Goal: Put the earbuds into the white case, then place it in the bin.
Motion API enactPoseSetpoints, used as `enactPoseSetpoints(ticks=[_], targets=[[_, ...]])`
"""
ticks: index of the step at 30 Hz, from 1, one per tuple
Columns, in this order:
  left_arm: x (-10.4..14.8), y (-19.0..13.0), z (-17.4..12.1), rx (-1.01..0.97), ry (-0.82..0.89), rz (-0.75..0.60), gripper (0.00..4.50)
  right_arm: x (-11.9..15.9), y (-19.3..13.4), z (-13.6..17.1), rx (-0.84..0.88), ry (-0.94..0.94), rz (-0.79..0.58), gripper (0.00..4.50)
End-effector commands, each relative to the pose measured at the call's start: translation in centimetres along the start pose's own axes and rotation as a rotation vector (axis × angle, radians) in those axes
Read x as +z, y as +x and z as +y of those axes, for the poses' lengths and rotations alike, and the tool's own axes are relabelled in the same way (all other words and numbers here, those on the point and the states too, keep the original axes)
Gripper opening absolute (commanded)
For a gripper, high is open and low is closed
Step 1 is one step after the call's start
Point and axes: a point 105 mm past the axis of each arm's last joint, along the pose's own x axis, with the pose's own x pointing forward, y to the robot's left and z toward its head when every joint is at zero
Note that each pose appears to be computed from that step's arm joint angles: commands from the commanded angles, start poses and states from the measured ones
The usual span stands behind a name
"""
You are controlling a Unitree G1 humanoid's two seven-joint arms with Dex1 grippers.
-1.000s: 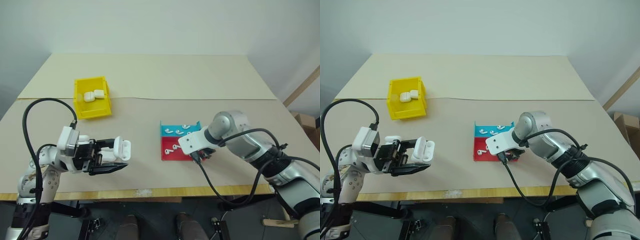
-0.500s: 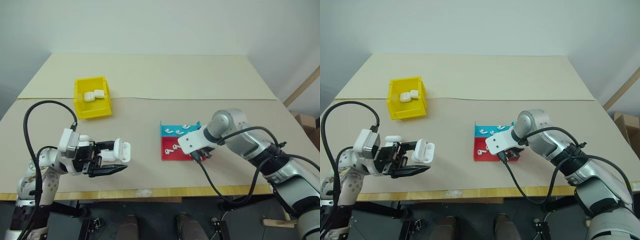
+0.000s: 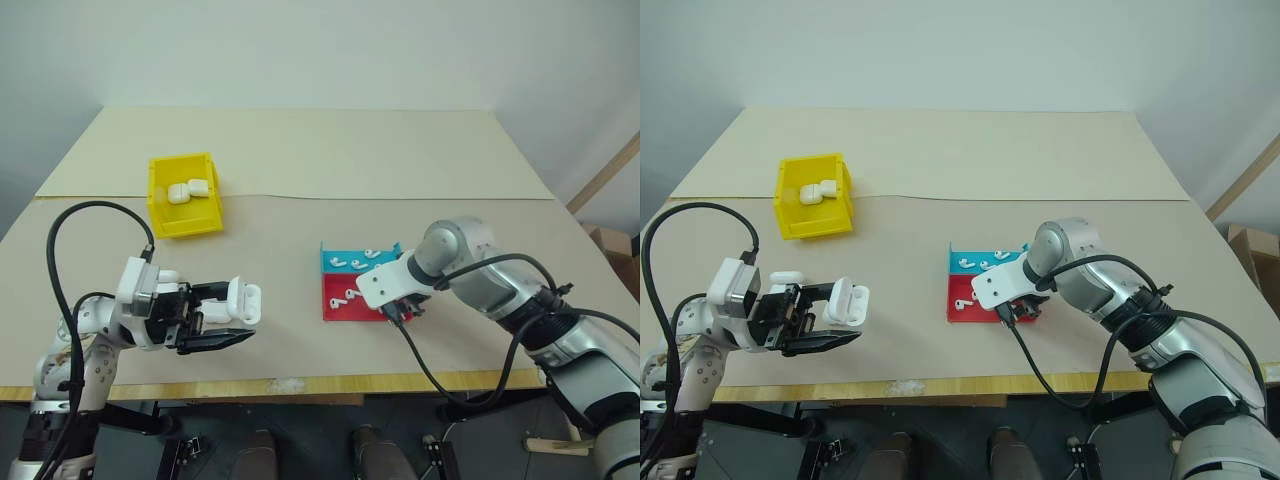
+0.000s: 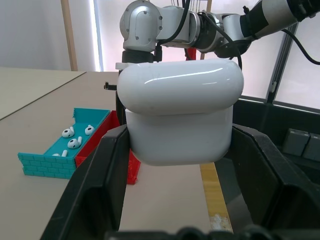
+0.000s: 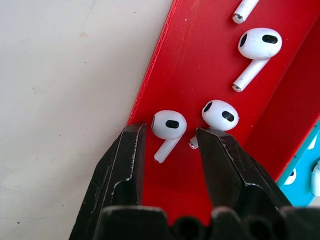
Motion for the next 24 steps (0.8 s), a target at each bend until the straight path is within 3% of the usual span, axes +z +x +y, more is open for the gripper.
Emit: enactPoseSetpoints(ticks=[1, 4, 24], targets=[[0.71, -0.07, 0.03, 0.001, 0.052, 0.01, 2.77, 0.23, -1.12, -0.34, -0.027, -0.013, -0.012, 2.01], [0.68, -0.05, 0.06, 0.003, 0.052, 0.011, 2.77, 0.39, -1.1, -0.26, -0.024, -0.013, -0.02, 1.47], [0.6, -0.08, 0.21, 0.021, 0.051, 0.014, 2.77, 0.39, -0.86, -0.25, -0.016, -0.012, -0.008, 1.47]])
